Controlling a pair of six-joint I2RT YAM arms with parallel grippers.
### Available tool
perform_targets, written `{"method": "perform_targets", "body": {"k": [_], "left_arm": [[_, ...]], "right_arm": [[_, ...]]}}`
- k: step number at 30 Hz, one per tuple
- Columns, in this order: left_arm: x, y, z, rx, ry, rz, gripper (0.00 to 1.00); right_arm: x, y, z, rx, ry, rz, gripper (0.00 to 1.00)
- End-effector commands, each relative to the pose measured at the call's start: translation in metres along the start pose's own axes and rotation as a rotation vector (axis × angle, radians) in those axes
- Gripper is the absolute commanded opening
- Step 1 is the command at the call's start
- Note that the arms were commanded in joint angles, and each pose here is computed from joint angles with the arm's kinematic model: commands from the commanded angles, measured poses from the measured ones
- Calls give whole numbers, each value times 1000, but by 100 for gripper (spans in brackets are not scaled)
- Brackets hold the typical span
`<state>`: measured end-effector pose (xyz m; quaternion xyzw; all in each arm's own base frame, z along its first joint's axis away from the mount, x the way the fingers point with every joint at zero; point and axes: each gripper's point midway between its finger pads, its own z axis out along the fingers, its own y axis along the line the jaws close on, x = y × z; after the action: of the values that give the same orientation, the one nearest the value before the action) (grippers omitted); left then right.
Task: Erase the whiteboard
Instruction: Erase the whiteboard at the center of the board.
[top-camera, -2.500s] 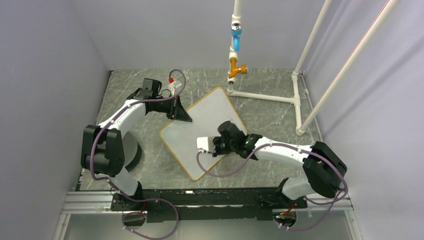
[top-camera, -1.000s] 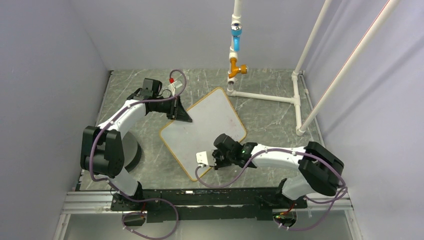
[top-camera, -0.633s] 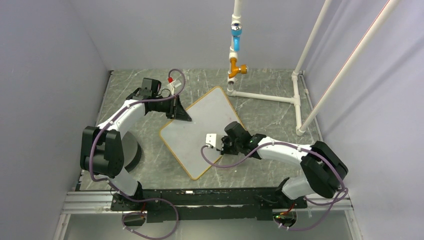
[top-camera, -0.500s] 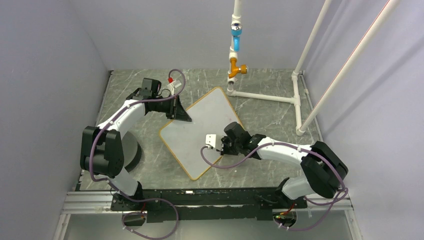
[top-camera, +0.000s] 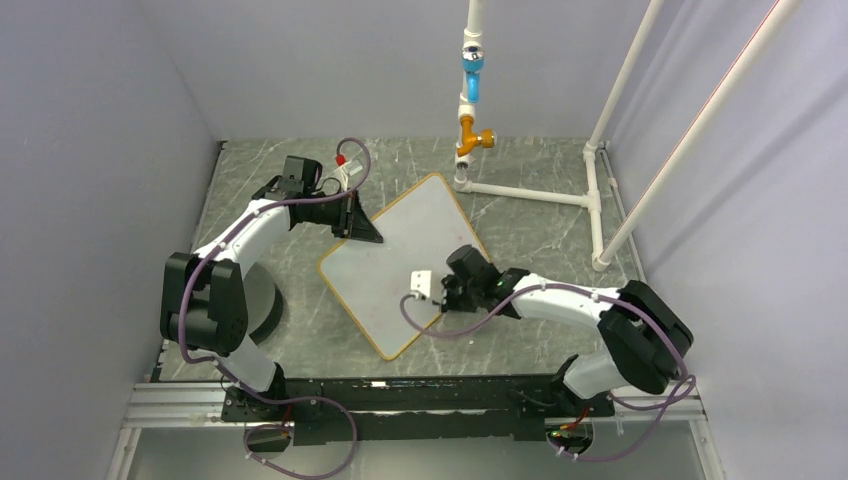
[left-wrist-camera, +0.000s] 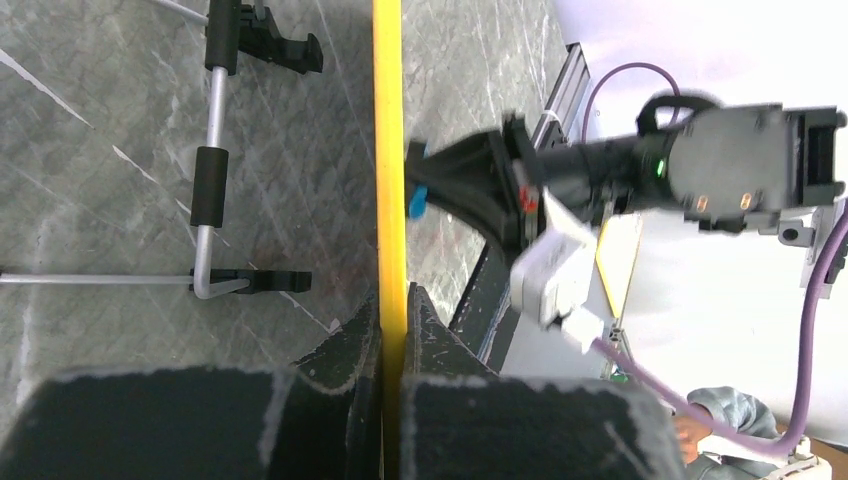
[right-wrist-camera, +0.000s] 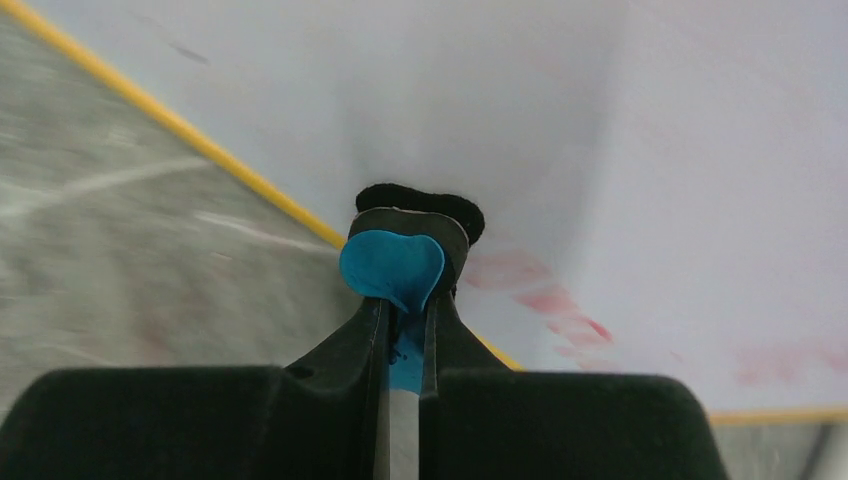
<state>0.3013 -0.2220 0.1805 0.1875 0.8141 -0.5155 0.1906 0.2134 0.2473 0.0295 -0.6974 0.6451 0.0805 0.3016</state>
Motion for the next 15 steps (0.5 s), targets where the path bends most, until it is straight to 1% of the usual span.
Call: {"method": "perform_targets", "body": {"k": [1, 4, 11, 13, 15], "left_arm": [[-7, -53, -9, 189, -8, 109, 0], [-7, -53, -9, 189, -8, 111, 0], [-6, -52, -9, 184, -5, 111, 0], [-6, -53, -9, 185, -6, 115, 0], [-6, -53, -9, 186, -6, 114, 0]], "right_arm": [[10, -52, -21, 178, -7, 80, 0], [-2, -29, -16, 84, -50, 37, 0], [-32, 26, 0, -92, -76, -111, 0], [-30, 21, 0, -62, -60, -113, 0], [-22, -1, -3, 23, -38, -80, 0]]}}
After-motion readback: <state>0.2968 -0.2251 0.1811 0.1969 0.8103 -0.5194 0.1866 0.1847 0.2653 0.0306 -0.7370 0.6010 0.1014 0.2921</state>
